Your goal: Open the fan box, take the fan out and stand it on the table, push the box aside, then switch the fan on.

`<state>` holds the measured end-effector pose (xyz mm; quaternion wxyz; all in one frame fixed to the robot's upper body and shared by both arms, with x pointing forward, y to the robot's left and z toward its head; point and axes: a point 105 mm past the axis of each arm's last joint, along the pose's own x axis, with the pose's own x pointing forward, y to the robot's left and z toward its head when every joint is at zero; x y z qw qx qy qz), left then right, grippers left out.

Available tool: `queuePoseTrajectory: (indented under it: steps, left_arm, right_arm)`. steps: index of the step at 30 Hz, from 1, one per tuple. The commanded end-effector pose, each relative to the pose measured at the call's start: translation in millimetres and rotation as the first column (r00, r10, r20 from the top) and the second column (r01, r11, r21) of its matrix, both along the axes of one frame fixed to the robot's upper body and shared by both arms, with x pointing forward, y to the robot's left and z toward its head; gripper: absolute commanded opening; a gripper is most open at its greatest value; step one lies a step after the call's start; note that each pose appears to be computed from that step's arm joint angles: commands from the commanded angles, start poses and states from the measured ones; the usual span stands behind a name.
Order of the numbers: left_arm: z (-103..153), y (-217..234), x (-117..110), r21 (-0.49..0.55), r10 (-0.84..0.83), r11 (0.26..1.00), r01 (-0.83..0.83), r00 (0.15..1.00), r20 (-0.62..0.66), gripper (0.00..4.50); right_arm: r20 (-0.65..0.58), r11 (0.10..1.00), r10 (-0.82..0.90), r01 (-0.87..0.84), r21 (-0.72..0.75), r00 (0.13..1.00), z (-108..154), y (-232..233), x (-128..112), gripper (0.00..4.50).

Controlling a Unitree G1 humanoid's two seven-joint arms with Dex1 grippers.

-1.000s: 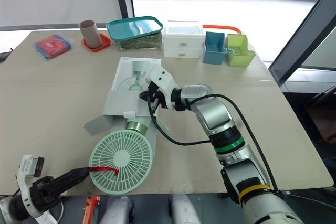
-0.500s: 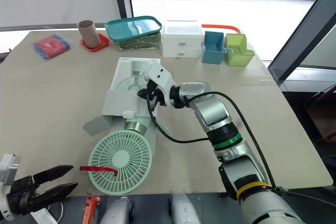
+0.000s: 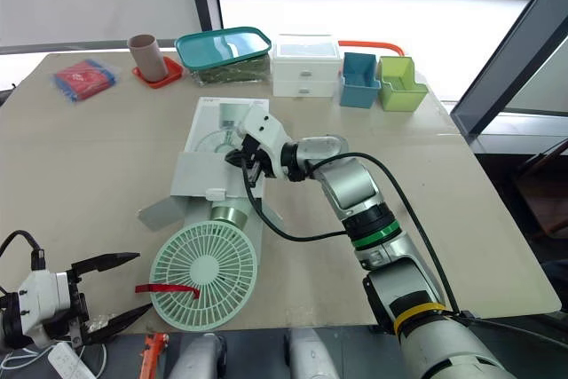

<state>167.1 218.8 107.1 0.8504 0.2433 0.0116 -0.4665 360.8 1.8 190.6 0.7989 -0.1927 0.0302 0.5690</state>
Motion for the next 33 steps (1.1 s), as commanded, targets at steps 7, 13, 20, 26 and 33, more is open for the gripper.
queuePoseTrajectory:
  steps: [7,13,20,26,33]
  left_arm:
    - [-2,22,12,0.279,-0.144,0.959,0.046,0.929,0.341,4.44]
    - [0,19,13,0.416,-0.317,0.906,0.082,0.782,0.536,4.44]
    - [9,16,17,0.441,-0.383,0.894,0.073,0.636,0.671,4.44]
    - [12,8,15,0.454,-0.431,0.884,0.108,0.565,0.704,4.44]
    - [9,-5,15,0.451,-0.452,0.881,0.142,0.535,0.714,4.44]
  right_arm:
    - [0.049,0.999,0.028,-0.03,0.021,0.998,14,7,-2,0.0]
    - [0.05,0.999,0.022,-0.023,0.024,0.999,14,7,-1,0.0]
    - [0.049,0.999,0.023,-0.025,0.042,0.999,18,4,-1,0.0]
    - [0.055,0.998,0.043,-0.045,0.052,0.998,20,3,-5,0.0]
    - [0.054,0.998,0.042,-0.045,0.05,0.998,19,2,-6,0.0]
